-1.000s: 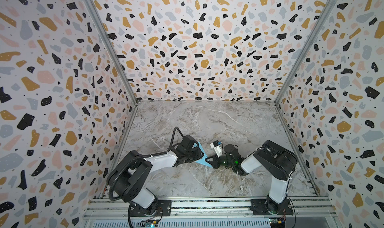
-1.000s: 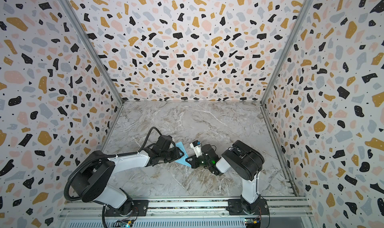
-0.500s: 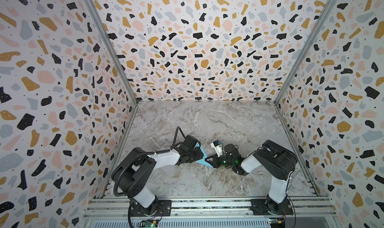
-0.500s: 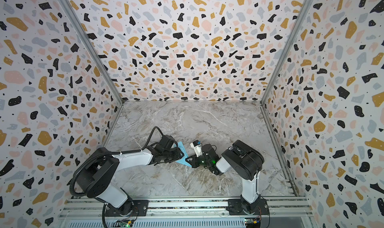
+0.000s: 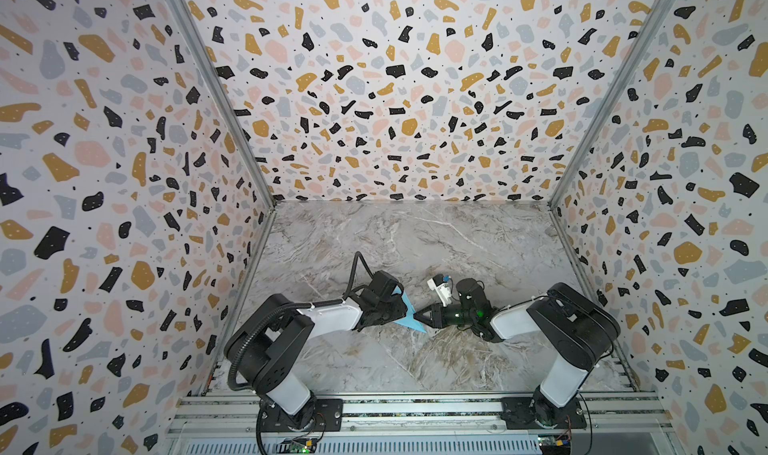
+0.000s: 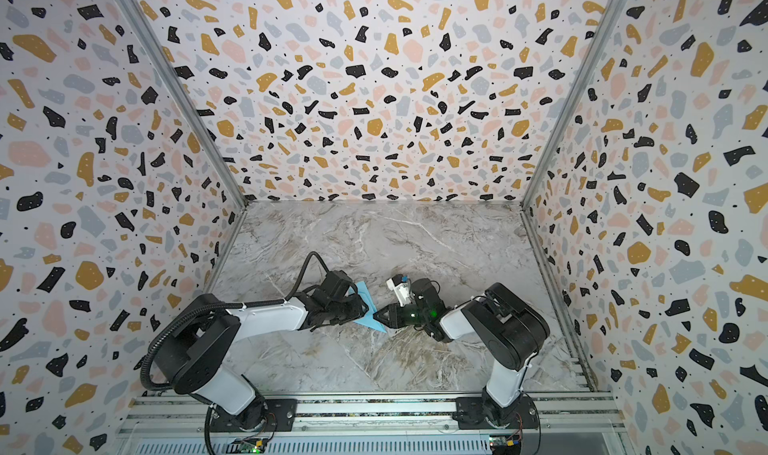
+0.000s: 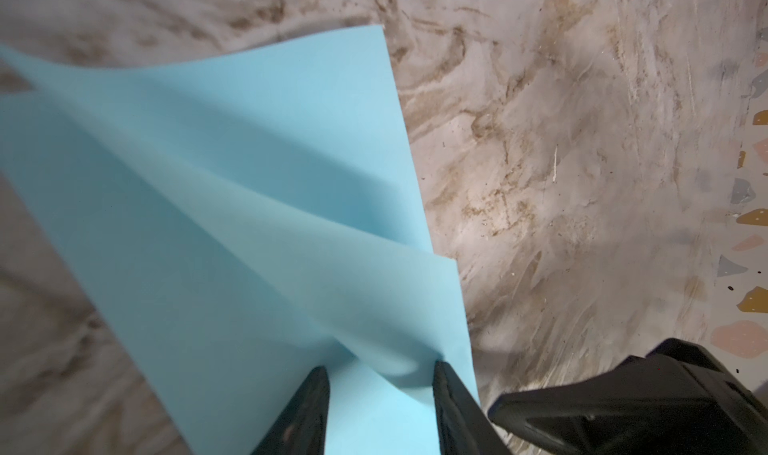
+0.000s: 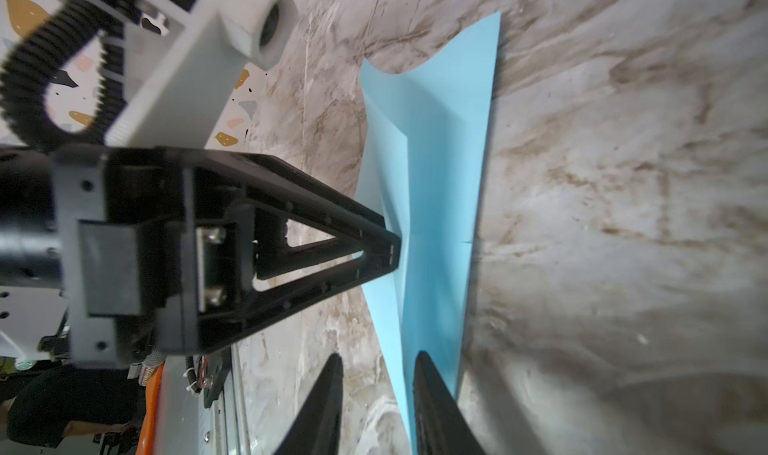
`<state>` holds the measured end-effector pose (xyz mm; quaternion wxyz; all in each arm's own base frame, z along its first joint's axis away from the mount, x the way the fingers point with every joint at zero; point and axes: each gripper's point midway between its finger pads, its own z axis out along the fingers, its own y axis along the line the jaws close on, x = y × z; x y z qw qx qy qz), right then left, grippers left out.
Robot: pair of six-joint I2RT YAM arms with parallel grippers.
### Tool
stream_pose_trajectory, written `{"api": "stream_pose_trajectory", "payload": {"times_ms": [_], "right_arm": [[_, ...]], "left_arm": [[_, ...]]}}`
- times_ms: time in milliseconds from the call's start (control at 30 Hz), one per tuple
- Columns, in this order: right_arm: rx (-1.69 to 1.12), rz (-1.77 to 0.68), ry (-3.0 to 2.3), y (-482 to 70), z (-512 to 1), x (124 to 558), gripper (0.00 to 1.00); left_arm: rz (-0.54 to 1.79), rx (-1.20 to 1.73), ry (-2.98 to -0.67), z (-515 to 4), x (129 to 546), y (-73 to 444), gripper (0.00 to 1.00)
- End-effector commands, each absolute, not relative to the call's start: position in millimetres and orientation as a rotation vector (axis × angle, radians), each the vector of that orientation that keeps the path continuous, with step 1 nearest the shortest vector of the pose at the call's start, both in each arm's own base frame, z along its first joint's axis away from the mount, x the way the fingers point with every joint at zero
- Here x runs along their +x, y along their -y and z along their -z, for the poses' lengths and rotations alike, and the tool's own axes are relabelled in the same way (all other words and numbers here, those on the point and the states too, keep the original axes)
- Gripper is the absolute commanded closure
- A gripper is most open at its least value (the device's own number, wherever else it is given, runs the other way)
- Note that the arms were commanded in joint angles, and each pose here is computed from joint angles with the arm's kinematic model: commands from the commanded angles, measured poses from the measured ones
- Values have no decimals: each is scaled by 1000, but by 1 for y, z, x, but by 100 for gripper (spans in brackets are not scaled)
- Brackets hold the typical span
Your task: Fold a paper plane with a square sheet of paper (pick it up from the middle)
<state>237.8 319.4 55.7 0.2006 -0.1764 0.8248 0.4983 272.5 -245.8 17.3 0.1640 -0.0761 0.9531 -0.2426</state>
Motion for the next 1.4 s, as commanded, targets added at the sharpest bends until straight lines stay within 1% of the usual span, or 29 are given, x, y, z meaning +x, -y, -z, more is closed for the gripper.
{"api": "stream_pose_trajectory", "payload": {"times_ms": [0,200,300,500,900,1200,1300,1367], "right_arm": [[-509,-1419,-2307,-319,-68,234,73],[-599,-1480,-2273,-331,-76,233,84],[-612,-1496,-2280,-335,-73,236,88],[-609,-1493,-2321,-339,-59,242,90],[-542,-1483,-2403,-330,-33,247,90],[-528,-1474,-2426,-329,-28,250,90],[-541,-1497,-2428,-330,-27,248,89],[-542,-1504,-2440,-329,-24,246,89]], "left_arm": [[190,-299,-2988,53,216,171,54],[132,-321,-3016,57,212,166,52],[95,-318,-3032,58,210,164,52],[44,-312,-3057,60,208,162,52],[34,-298,-3073,60,207,166,54],[40,-292,-3073,60,207,167,54],[45,-294,-3072,60,207,167,56],[48,-294,-3070,59,208,168,59]]}}
